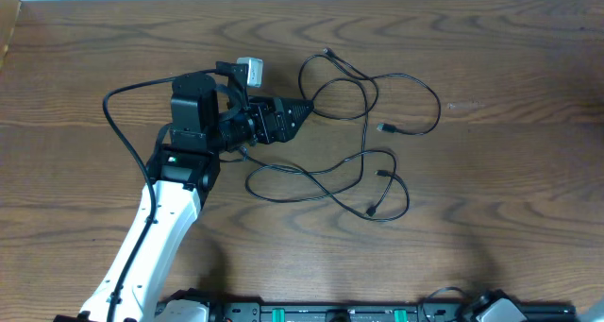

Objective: Untangle cables

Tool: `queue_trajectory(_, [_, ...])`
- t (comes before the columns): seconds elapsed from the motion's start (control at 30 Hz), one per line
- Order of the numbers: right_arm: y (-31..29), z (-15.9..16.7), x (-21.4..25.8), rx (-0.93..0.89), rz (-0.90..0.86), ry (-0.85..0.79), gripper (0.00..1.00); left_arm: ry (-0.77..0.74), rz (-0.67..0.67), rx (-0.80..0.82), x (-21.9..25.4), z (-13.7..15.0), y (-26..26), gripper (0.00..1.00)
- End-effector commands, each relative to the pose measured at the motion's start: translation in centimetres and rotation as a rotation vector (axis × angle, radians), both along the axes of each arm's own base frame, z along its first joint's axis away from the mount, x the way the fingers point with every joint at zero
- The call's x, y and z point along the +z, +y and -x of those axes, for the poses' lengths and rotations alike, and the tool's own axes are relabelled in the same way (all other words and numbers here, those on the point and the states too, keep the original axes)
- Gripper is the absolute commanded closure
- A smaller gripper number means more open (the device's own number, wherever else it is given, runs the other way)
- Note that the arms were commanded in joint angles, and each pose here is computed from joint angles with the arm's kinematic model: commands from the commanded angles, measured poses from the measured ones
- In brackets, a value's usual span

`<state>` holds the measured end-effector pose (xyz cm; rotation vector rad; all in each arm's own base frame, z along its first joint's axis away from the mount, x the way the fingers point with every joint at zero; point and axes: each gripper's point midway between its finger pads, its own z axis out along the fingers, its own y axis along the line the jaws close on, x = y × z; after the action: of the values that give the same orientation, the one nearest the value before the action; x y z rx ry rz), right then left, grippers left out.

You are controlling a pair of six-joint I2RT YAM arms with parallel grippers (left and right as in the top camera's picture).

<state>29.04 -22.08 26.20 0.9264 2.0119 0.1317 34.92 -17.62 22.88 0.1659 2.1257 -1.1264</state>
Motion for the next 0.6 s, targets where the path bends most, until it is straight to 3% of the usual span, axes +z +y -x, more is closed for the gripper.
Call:
queue_trajectory(0.0, [4.7,-2.4,-0.1,0.179,-0.011,0.005,0.01,-0.021,-0.008,-0.003,0.4,-0.2,-0.1,0.05])
queue_trajectory(0.27, [17.2,-6.0,-5.4,0.569,-0.1,0.174,0.01,-0.021,-0.008,-0.003,0.4,-0.2,-0.1,0.04])
queue_trajectory(0.57, [26.8,-7.1,-13.0,0.835,-0.191,0.396,0.01,-0.021,-0.008,-0.003,0.4,-0.2,-0.1,0.04])
